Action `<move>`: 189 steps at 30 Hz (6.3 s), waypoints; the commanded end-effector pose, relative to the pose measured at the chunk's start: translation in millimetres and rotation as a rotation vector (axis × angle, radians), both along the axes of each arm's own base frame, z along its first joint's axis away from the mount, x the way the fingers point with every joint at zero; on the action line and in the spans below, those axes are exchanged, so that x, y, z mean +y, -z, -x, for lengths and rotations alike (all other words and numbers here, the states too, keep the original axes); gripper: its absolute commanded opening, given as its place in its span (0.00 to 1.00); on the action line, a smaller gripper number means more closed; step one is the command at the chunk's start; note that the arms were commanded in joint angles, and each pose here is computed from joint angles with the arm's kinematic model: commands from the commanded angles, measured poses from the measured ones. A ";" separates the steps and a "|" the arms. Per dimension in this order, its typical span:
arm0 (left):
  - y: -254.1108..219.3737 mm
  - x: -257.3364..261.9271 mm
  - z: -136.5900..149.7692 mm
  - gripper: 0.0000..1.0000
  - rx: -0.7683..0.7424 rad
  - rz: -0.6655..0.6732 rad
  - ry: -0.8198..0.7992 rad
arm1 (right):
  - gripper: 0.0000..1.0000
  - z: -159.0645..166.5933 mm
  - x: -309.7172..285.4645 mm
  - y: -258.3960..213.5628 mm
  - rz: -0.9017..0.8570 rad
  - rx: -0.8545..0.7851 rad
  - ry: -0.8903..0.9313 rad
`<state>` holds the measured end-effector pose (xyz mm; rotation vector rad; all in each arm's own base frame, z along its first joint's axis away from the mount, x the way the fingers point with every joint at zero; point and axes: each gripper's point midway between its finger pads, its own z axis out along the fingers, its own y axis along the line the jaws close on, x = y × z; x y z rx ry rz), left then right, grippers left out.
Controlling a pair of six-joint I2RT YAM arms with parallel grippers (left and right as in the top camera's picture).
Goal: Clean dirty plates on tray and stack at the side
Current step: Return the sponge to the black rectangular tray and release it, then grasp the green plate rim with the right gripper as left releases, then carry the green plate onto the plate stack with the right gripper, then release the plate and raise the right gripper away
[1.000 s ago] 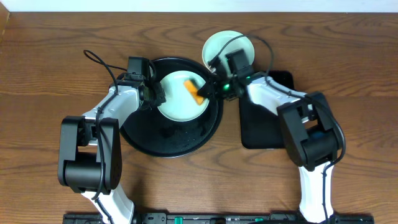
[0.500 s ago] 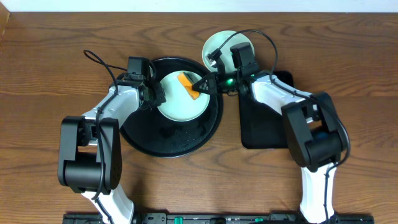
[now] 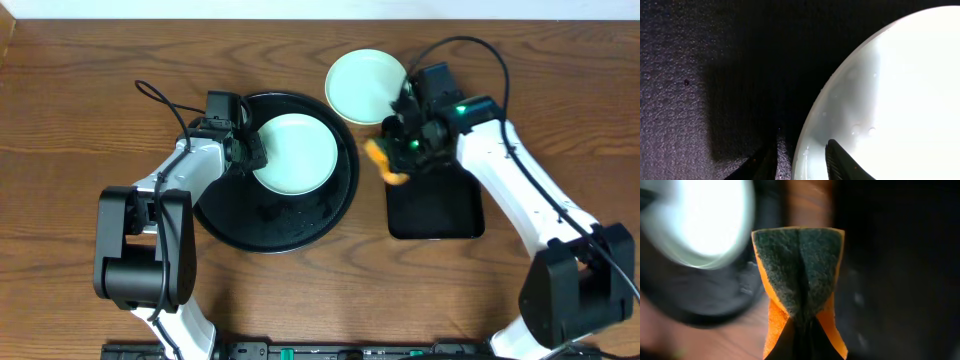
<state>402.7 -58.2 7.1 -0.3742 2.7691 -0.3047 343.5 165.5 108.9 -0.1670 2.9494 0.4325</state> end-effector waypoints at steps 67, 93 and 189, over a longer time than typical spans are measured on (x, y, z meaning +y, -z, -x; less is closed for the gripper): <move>-115.9 10.3 119.1 0.82 0.064 -0.244 0.002 | 0.44 -105.9 155.4 93.7 0.027 -0.543 -0.413; -119.4 71.2 114.0 0.91 0.067 -0.325 -0.189 | 0.01 -114.0 170.1 26.1 0.036 -0.723 -0.488; -119.5 71.2 113.9 0.93 0.067 -0.325 -0.189 | 0.25 -239.5 -24.7 37.7 -0.148 -0.687 0.268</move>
